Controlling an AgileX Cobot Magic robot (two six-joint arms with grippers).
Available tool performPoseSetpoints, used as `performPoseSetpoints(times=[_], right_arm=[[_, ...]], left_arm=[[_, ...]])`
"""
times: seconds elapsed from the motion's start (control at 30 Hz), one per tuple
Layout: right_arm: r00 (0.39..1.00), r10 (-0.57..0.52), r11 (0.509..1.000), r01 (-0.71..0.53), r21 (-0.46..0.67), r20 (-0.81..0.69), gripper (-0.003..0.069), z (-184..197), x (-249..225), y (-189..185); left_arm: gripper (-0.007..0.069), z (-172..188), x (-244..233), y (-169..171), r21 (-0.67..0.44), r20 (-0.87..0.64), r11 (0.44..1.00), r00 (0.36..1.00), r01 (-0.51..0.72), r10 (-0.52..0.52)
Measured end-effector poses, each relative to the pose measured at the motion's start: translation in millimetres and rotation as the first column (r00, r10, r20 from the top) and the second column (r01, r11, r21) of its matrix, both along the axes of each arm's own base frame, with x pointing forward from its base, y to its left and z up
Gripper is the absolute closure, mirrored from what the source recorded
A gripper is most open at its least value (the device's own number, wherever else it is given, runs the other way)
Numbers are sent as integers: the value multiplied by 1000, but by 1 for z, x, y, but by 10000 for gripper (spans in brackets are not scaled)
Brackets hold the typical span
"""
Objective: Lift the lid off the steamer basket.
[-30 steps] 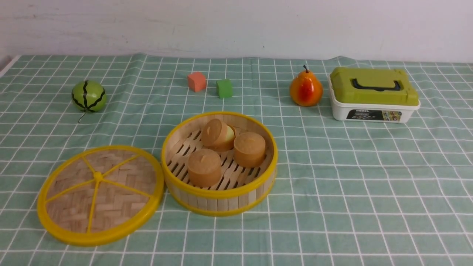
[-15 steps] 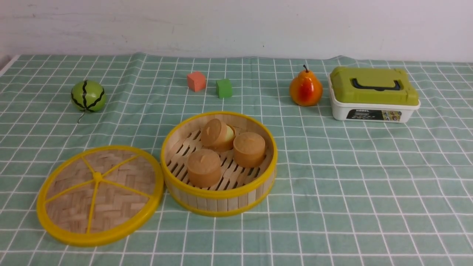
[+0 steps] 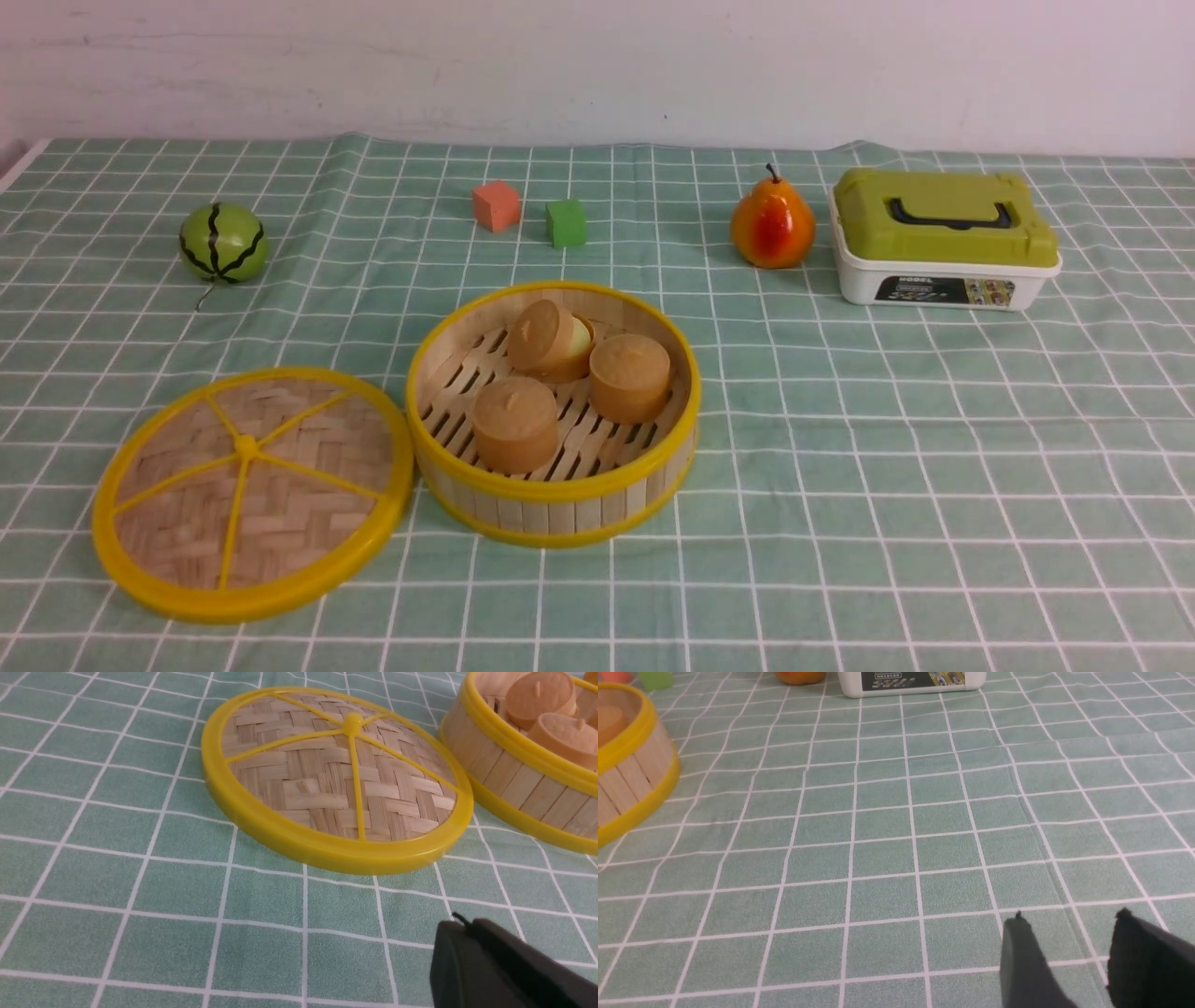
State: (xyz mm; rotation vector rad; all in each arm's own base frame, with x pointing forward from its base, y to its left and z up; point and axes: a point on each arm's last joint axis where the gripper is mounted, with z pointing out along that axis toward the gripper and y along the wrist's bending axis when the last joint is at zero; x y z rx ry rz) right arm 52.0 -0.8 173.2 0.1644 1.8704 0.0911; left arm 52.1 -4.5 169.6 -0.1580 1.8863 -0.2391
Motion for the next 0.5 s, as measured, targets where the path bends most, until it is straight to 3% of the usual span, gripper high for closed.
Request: performPoseSetpoints(times=[0.5], right_arm=[[1000,0,1000,0,0,0,418,0,0,0]], left_arm=[[609,0,0,0,0,0,1000,1000,0,0]])
